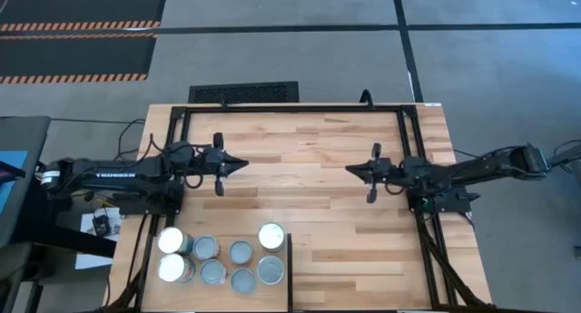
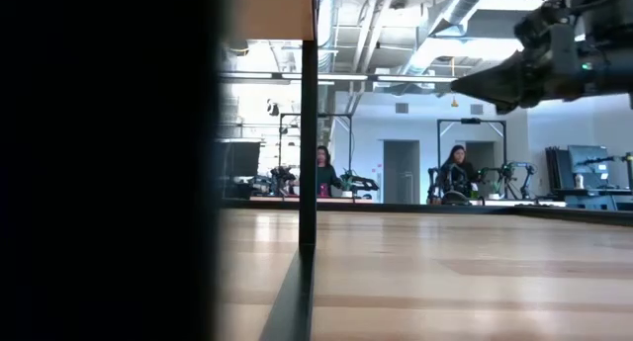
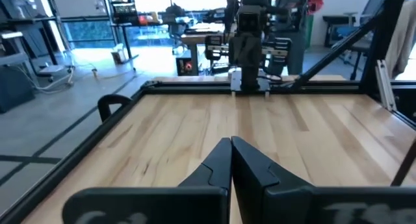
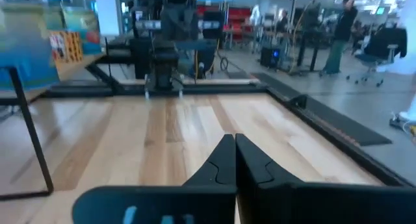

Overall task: Pick and place cans onto a shelf
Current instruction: Return to Home Position

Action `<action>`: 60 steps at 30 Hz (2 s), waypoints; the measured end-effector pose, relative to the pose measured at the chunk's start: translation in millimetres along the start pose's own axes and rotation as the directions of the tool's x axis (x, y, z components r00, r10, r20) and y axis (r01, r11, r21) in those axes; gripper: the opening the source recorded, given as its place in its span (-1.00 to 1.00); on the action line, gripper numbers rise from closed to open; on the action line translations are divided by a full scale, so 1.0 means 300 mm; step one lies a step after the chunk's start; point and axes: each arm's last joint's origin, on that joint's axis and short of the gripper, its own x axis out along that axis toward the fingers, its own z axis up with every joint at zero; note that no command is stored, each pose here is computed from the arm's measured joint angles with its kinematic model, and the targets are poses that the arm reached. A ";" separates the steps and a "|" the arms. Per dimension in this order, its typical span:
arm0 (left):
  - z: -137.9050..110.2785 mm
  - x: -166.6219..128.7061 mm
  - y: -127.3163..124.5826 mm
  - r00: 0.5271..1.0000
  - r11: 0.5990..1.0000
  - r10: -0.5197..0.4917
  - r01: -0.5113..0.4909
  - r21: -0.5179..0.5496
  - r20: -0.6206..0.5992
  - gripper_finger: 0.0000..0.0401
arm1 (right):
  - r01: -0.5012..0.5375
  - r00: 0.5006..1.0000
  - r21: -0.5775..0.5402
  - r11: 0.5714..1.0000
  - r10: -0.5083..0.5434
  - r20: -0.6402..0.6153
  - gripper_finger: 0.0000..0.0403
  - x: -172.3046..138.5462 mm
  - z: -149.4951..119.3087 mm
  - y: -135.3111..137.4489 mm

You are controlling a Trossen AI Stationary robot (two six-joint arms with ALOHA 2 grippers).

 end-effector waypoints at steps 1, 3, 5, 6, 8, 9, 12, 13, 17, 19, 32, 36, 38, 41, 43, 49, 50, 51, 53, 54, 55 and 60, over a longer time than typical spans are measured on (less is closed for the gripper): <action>-0.002 -0.006 0.001 1.000 1.000 0.004 -0.004 0.000 0.005 -1.00 | 0.000 1.000 0.004 1.000 -0.001 0.017 -0.96 -0.012 -0.002 -0.002; -0.007 -0.019 0.003 1.000 1.000 0.011 -0.011 -0.003 0.022 -1.00 | 0.007 0.999 0.008 1.000 -0.007 0.033 -0.96 -0.034 -0.011 -0.006; -0.017 -0.031 0.004 0.999 1.000 0.019 -0.019 -0.002 0.035 -1.00 | 0.040 0.999 0.007 0.999 -0.040 0.021 -0.96 -0.046 -0.011 -0.011; -0.028 -0.038 0.006 0.999 1.000 0.023 -0.023 -0.002 0.036 -1.00 | 0.060 0.998 0.001 0.998 -0.060 0.015 -0.96 -0.052 -0.010 -0.015; -0.043 -0.048 0.010 0.998 0.999 0.038 -0.038 -0.005 0.054 -1.00 | 0.083 0.997 -0.012 0.997 -0.083 0.003 -0.96 -0.063 -0.011 -0.019; -0.049 -0.054 0.013 0.997 0.999 0.045 -0.045 -0.009 0.061 -1.00 | 0.091 0.996 -0.015 0.996 -0.091 -0.002 -0.96 -0.067 -0.011 -0.022; -0.072 -0.068 0.018 0.997 0.999 0.039 -0.037 -0.020 0.068 -1.00 | 0.104 0.994 -0.026 0.994 -0.104 -0.017 -0.96 -0.083 -0.013 -0.032; -0.078 -0.072 0.019 0.997 0.999 0.033 -0.032 -0.028 0.071 -1.00 | 0.112 0.993 -0.028 0.993 -0.112 -0.020 -0.96 -0.089 -0.014 -0.036; -0.100 -0.096 0.022 0.995 0.998 0.042 -0.038 -0.047 0.094 -1.00 | 0.152 0.987 -0.029 0.988 -0.153 -0.044 -0.96 -0.111 -0.021 -0.056; -0.117 -0.111 0.022 0.993 0.998 0.051 -0.046 -0.046 0.109 -1.00 | 0.168 0.985 -0.024 0.986 -0.169 -0.030 -0.96 -0.123 -0.016 -0.064; -0.180 -0.211 0.004 0.991 0.995 0.067 -0.057 -0.087 0.113 -1.00 | 0.145 0.988 -0.003 0.989 -0.145 0.048 -0.96 -0.175 -0.001 -0.066; -0.171 -0.227 0.003 0.983 0.994 0.095 -0.083 -0.076 0.156 -1.00 | 0.167 0.985 0.022 0.986 -0.168 0.040 -0.96 -0.174 -0.003 -0.069; -0.175 -0.224 0.006 0.983 0.992 0.117 -0.108 -0.069 0.143 -1.00 | 0.173 0.984 0.021 0.985 -0.174 0.040 -0.95 -0.174 -0.003 -0.071; -0.191 -0.219 0.012 0.980 0.980 0.182 -0.173 -0.100 0.085 -1.00 | 0.183 0.982 0.021 0.983 -0.183 0.037 -0.91 -0.174 -0.004 -0.073; -0.190 -0.220 0.014 0.976 0.978 0.197 -0.189 -0.090 0.091 -1.00 | 0.187 0.982 0.034 0.982 -0.188 0.028 -0.88 -0.172 -0.007 -0.075; -0.192 -0.218 0.014 0.977 0.980 0.196 -0.192 -0.050 0.084 -1.00 | 0.184 0.982 0.123 0.975 -0.187 0.014 -0.83 -0.169 -0.011 -0.074; -0.193 -0.217 0.014 0.977 0.980 0.196 -0.192 -0.059 0.082 -1.00 | 0.184 0.982 0.118 0.976 -0.187 0.013 -0.83 -0.169 -0.011 -0.074; -0.194 -0.217 0.014 0.977 0.979 0.196 -0.191 -0.068 0.079 -1.00 | 0.184 0.982 0.115 0.976 -0.187 0.013 -0.83 -0.169 -0.011 -0.074; -0.194 -0.217 0.014 0.977 0.978 0.196 -0.188 -0.094 0.079 -1.00 | 0.184 0.982 0.116 0.976 -0.187 0.013 -0.83 -0.169 -0.011 -0.074; -0.194 -0.217 0.014 0.977 0.977 0.196 -0.188 -0.103 0.080 -1.00 | 0.184 0.982 0.115 0.976 -0.187 0.013 -0.84 -0.169 -0.011 -0.074; -0.194 -0.217 0.014 0.977 0.977 0.196 -0.187 -0.106 0.079 -1.00 | 0.184 0.982 0.115 0.976 -0.187 0.013 -0.84 -0.169 -0.012 -0.074; -0.194 -0.217 0.014 0.977 0.977 0.196 -0.188 -0.096 0.079 -1.00 | 0.184 0.982 0.112 0.976 -0.187 0.012 -0.84 -0.169 -0.012 -0.074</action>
